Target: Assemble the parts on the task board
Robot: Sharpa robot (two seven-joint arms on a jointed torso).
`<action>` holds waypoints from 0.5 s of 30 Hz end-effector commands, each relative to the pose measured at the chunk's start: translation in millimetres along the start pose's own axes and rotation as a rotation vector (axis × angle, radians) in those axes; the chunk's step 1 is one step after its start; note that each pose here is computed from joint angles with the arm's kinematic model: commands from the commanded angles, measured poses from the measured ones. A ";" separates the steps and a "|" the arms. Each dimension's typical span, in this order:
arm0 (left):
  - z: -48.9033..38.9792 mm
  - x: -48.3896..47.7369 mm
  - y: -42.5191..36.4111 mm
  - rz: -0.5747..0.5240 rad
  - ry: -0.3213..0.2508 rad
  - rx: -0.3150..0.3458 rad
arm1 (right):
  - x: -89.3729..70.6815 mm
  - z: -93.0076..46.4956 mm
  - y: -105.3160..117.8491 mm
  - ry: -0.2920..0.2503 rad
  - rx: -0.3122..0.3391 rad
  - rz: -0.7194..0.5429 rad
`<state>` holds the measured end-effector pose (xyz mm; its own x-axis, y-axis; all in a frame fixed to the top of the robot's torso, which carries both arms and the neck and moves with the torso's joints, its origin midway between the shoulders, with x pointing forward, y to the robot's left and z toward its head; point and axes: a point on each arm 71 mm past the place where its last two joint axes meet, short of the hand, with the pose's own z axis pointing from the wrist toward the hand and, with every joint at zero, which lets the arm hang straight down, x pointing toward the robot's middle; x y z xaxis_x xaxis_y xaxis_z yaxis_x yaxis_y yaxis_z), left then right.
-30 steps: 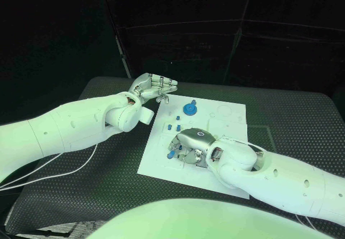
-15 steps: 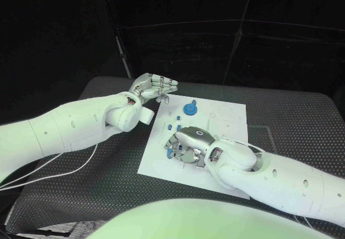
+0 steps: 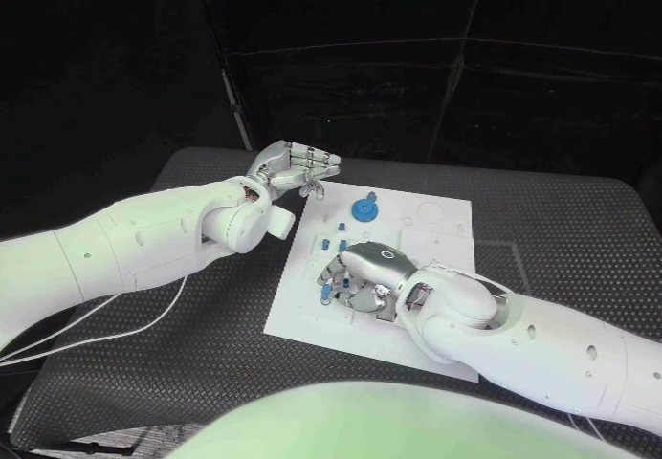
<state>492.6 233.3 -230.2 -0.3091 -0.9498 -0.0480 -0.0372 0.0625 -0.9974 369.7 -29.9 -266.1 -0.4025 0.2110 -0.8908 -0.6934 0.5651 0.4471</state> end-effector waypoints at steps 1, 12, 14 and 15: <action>0.5 0.5 -1.6 -0.007 0.008 0.003 | -2.2 -1.6 -0.6 -0.017 0.000 0.002; 0.9 0.3 -1.3 -0.006 0.007 0.003 | -0.4 -1.0 0.2 0.005 0.000 0.007; 0.9 0.3 -1.3 -0.006 0.006 0.003 | -0.1 -0.8 0.2 0.009 0.000 0.008; 0.9 0.3 -1.3 -0.006 0.006 0.003 | 0.0 -0.7 0.1 0.011 0.001 0.009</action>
<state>493.0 233.7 -230.6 -0.3082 -0.9501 -0.0484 -0.0393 0.0636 -0.9972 369.8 -31.4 -266.4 -0.4068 0.2104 -0.8890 -0.6890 0.5683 0.4498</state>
